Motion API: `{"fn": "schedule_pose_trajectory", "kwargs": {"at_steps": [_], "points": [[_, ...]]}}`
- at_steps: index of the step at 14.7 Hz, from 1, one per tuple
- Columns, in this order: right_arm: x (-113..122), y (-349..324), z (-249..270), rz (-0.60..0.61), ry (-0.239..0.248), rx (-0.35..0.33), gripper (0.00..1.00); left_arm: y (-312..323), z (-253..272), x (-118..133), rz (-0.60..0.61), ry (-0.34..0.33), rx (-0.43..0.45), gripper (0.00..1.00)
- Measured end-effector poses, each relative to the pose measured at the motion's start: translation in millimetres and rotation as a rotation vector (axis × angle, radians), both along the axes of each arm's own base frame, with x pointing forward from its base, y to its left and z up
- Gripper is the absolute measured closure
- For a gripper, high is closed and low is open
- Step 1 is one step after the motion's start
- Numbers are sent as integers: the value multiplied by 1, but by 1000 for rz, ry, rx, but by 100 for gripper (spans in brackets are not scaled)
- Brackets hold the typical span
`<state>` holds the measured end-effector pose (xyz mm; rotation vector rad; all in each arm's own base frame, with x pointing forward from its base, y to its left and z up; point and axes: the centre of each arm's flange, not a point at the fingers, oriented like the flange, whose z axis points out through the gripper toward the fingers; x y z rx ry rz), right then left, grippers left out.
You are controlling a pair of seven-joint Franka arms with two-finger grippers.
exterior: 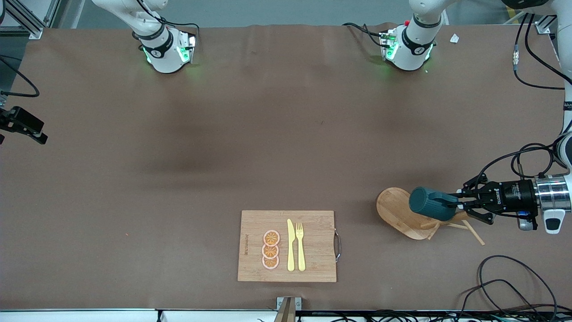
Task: Pass cup and hang on rack
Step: 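Lower the mug onto a rack peg with the left gripper, then open the left gripper and draw it back from the mug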
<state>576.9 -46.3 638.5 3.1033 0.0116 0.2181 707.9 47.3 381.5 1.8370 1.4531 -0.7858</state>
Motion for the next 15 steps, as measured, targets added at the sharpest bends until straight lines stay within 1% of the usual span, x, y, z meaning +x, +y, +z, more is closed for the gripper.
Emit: {"fn": "schedule_pose_trajectory", "kwargs": {"at_steps": [1, 6, 7, 9, 10, 12, 15], "points": [[0, 0, 0, 0, 0, 0, 0, 0, 0, 0, 0, 0, 0, 76], [0, 0, 0, 0, 0, 0, 0, -2, 7, 2, -1, -14, -4, 32], [0, 0, 0, 0, 0, 0, 0, -4, 13, 3, -3, -24, -4, 21], [0, 0, 0, 0, 0, 0, 0, -8, 32, 3, -7, -54, 1, 3], [0, 0, 0, 0, 0, 0, 0, -11, 46, 3, -11, -75, 8, 0], [0, 0, 0, 0, 0, 0, 0, -24, 79, -2, -35, -122, 32, 0], [0, 0, 0, 0, 0, 0, 0, -64, 124, -16, -140, -200, 147, 0]]}}
